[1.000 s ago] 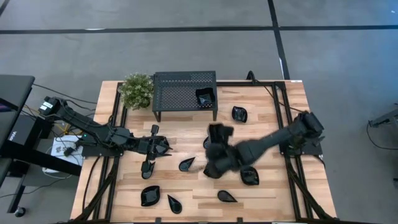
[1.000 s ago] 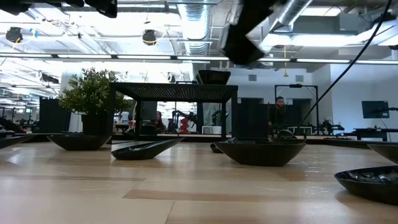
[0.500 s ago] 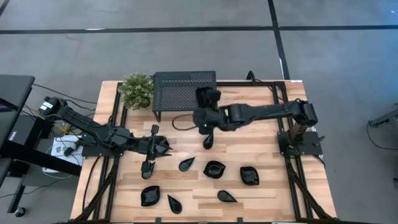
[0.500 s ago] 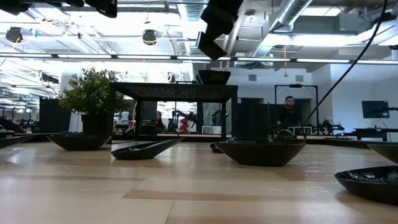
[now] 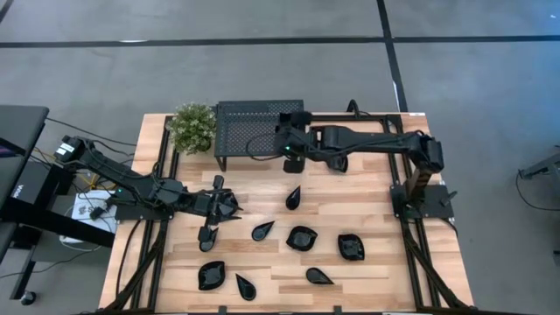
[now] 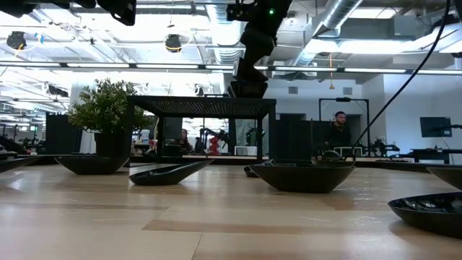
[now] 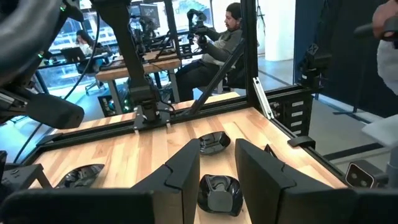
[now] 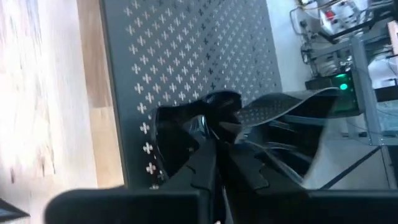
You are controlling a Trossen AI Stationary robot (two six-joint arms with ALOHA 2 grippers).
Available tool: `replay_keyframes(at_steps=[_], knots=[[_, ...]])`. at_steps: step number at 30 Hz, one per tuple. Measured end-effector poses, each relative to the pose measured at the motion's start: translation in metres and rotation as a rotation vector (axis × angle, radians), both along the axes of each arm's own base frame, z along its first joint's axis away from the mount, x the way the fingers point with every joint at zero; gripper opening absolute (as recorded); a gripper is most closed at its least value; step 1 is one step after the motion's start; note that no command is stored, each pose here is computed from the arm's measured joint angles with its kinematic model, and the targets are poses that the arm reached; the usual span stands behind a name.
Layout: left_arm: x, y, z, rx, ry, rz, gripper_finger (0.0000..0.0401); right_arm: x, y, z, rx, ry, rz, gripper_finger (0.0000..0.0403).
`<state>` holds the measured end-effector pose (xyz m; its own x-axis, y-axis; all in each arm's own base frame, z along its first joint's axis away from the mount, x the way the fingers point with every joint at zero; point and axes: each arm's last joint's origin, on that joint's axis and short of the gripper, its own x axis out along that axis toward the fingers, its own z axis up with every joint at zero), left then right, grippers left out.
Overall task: Pick & Place Mini shaped plates
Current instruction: Stack the black distorted square plate on top of the black distorted square plate on the shelf, then put the black leaf-shaped plate on the shelf
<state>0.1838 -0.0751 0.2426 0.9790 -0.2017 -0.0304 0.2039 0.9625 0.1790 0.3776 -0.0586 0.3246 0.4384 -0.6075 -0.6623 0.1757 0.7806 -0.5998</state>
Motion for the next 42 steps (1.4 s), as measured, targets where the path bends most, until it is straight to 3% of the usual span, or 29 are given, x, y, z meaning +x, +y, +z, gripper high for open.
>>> replay_keyframes(at_steps=[9, 19, 26, 31, 34, 37, 42], knots=[[0.000, 0.000, 0.000, 0.000, 0.000, 0.000, 0.0104, 0.000, -0.001, -0.001, 0.026, 0.005, 0.013, 0.0088], [0.000, 0.000, 0.000, -0.018, 0.003, 0.001, 0.0104, 0.000, 0.045, 0.004, -0.018, -0.011, 0.082, 0.0118], [0.000, 0.000, 0.001, -0.082, 0.003, 0.002, 0.0104, -0.036, 0.091, 0.040, 0.001, -0.076, 0.190, 0.0119], [0.000, 0.000, 0.002, -0.084, -0.001, 0.002, 0.0104, -0.078, 0.097, 0.059, 0.126, -0.175, 0.155, 0.0119], [0.000, 0.000, 0.002, -0.084, -0.001, 0.002, 0.0104, -0.095, 0.095, 0.037, 0.243, -0.232, 0.134, 0.0118], [0.000, 0.000, 0.002, -0.084, -0.001, 0.002, 0.0104, -0.100, 0.094, -0.003, 0.273, -0.337, 0.146, 0.0118], [0.000, 0.000, 0.002, -0.153, 0.014, 0.003, 0.0104, -0.099, 0.097, -0.063, 0.403, -0.478, 0.270, 0.0118]])
